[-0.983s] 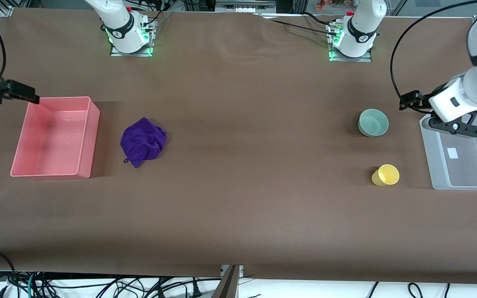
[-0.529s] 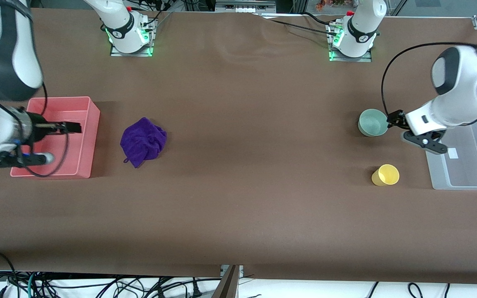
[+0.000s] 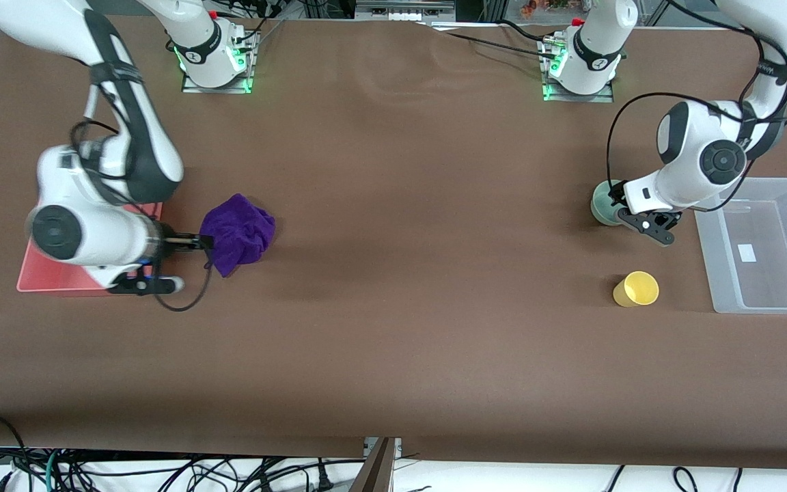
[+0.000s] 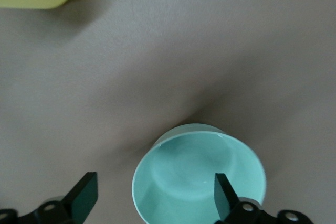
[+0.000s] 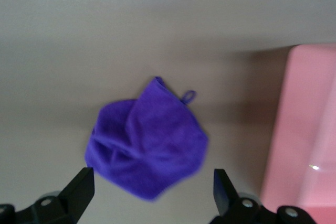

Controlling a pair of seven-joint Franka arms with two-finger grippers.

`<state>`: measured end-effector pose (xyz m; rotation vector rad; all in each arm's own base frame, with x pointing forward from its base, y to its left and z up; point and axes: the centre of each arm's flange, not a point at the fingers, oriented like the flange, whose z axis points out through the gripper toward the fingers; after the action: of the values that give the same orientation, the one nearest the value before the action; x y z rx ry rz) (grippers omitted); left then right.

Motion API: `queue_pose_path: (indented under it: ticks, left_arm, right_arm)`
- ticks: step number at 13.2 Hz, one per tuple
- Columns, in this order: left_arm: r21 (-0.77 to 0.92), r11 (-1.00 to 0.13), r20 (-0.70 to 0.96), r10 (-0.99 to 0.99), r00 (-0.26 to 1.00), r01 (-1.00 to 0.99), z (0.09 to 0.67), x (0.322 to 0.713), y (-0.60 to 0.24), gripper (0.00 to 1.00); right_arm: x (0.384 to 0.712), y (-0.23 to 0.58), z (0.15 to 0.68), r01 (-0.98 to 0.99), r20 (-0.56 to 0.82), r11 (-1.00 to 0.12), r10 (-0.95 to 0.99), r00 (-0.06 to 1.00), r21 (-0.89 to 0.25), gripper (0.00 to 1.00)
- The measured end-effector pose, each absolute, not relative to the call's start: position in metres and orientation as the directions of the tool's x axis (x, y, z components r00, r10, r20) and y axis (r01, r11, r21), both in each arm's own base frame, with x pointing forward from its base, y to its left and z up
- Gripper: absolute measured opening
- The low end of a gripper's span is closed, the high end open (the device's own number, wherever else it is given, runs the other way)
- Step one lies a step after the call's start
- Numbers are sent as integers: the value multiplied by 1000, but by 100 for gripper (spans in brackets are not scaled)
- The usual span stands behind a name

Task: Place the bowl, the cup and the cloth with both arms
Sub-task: 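Lower the right gripper onto the cloth while the left gripper grasps the bowl, then lift the cloth into the pink tray while the left gripper places the bowl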

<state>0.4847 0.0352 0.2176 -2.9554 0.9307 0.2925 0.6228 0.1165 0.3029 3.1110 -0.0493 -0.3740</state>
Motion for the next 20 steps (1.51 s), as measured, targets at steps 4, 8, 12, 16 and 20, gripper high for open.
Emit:
queue_pose_path:
  ticks: [4, 8, 12, 16, 20]
  left_arm:
    - [99, -705, -202, -705, 679, -702, 188, 479, 40, 56]
    - [97, -687, -192, -722, 664, -720, 190, 482, 42, 11]
    - [76, -740, -196, -669, 717, -669, 233, 507, 79, 3]
    - [101, -787, -256, -612, 748, -609, 347, 555, 144, 3]
    - [84, -800, -213, -596, 774, -594, 380, 563, 252, 3]
  right_arm:
    - [583, 136, 228, -87, -222, -996, -87, 971, 8, 100]
    - [557, 137, 187, -87, -229, -996, -86, 970, 5, 100]
    - [547, 145, 173, -79, -222, -997, -75, 972, -7, 64]
    - [548, 144, 175, -80, -219, -997, -76, 973, -7, 20]
    - [549, 145, 178, -53, -227, -999, -49, 973, -8, 10]
